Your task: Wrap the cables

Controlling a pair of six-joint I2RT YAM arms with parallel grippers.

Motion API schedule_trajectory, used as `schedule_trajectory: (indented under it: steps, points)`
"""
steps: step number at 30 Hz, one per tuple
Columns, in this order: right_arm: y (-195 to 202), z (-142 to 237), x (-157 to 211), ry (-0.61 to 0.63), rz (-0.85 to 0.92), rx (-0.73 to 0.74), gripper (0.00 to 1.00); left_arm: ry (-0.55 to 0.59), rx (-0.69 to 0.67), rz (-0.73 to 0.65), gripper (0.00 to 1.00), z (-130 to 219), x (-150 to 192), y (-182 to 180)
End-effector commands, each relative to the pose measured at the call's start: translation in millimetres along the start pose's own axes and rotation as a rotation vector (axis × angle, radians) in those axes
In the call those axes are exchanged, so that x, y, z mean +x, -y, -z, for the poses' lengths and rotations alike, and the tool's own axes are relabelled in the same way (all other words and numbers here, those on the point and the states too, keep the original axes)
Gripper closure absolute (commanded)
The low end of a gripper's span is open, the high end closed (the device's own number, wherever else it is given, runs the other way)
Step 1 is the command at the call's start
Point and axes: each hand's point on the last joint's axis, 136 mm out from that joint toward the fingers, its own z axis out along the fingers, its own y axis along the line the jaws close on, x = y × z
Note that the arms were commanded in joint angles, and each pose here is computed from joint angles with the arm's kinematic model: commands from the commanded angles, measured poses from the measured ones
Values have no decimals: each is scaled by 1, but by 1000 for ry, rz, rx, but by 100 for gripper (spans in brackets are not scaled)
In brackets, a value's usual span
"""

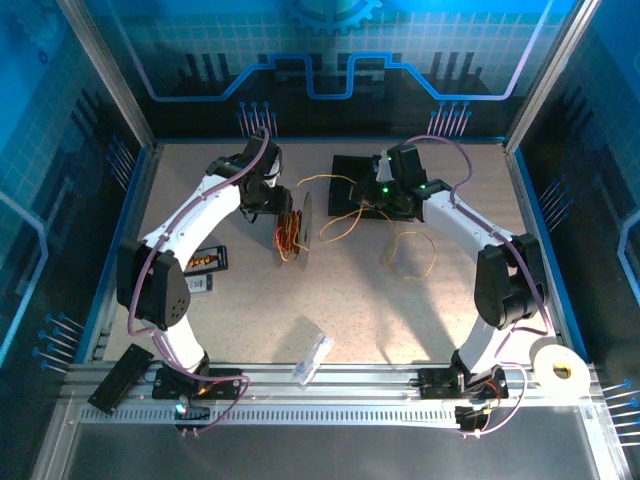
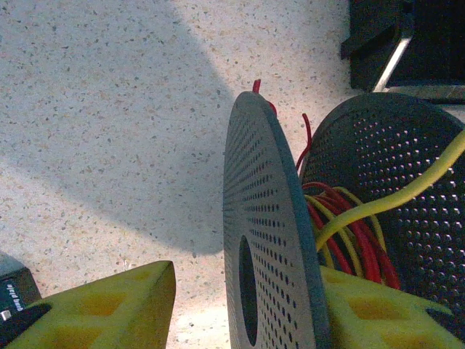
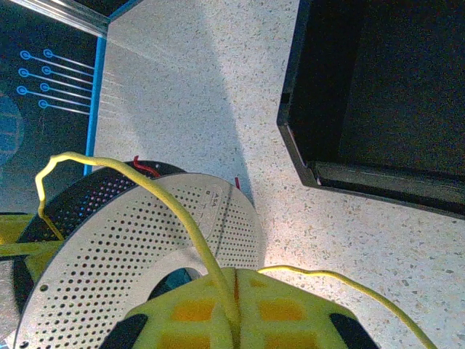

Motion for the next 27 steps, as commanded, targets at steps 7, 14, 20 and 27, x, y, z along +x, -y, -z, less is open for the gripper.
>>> schedule_trajectory:
  steps: [7, 14, 20, 27]
  points:
    - [-4, -10, 14, -44, 8, -24, 100, -9, 8, -19, 55, -2, -3, 5]
    - [-3, -12, 17, -51, 9, -25, 100, -20, 5, -17, 85, -6, -2, 6]
    - [-1, -11, 16, -46, 34, -13, 100, 29, 4, -29, 100, 8, -12, 9]
    - [-27, -7, 3, -80, 190, -138, 90, 148, 34, -64, 100, 42, -23, 14]
